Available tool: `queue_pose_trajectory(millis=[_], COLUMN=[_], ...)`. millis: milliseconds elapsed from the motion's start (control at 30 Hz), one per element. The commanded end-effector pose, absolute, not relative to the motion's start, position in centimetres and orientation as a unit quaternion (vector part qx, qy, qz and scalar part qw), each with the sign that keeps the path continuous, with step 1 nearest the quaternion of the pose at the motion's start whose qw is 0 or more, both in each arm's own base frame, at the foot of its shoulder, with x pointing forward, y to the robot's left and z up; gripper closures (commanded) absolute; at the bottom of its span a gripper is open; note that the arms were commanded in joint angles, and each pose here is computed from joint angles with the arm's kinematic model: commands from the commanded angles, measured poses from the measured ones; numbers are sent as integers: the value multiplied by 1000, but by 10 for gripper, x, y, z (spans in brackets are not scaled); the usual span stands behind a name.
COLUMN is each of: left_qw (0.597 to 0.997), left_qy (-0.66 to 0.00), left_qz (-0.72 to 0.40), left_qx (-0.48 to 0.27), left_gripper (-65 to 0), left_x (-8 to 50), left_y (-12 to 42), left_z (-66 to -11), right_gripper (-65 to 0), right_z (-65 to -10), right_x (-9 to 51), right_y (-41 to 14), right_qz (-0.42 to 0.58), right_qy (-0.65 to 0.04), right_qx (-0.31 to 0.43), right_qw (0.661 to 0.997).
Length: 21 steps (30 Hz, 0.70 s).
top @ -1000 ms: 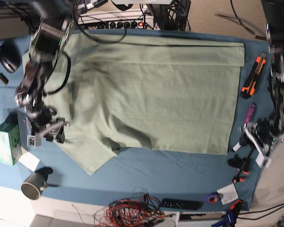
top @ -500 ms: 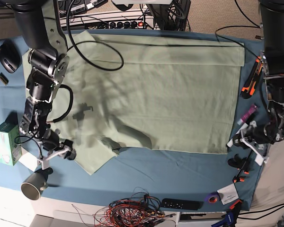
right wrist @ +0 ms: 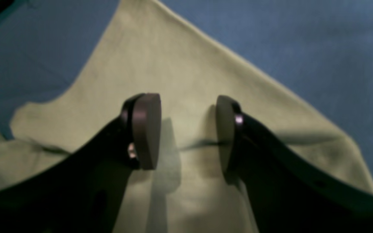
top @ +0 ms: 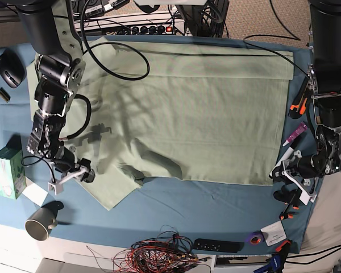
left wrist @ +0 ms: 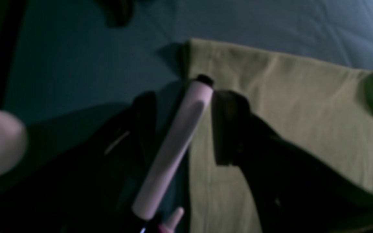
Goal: Fold the T-shirt properly
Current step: 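Move both grippers down to the shirt's hem corners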
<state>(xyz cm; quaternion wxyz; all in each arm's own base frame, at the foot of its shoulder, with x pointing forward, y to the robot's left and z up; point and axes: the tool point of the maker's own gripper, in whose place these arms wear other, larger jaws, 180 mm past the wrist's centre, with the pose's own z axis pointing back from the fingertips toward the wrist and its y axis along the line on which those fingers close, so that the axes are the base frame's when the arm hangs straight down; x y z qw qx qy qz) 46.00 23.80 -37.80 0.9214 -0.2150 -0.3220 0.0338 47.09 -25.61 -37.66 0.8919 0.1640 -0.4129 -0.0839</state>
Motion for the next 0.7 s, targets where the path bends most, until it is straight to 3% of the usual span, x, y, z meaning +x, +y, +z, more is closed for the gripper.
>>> queue_pose_trajectory(millis=[0, 100, 233, 333, 433, 667], left_qw=[908, 896, 853, 829, 829, 859], left_qy=[-359, -375, -406, -386, -354, -317], left_qz=[31, 8, -54, -51, -56, -35], left_qx=[-215, -237, -324, -401, -429, -400], left_gripper=[-275, -275, -239, -218, -218, -201], left_x=[478, 480, 478, 468, 453, 424], left_y=[246, 240, 213, 194, 185, 193], left_z=[-351, -338, -296, -277, -283, -337], right_gripper=[-275, -275, -275, -275, -275, -275], right_z=[-349, -351, -353, -354, -354, -354], right_x=[488, 486, 485, 484, 484, 484], right_y=[-263, -263, -263, -263, -263, -263], right_qz=[-80, -80, -81, -81, -81, -81], right_qy=[-447, -447, -445, -445, -445, -445], right_qx=[162, 162, 162, 162, 162, 162], right_qw=[876, 876, 877, 877, 877, 877])
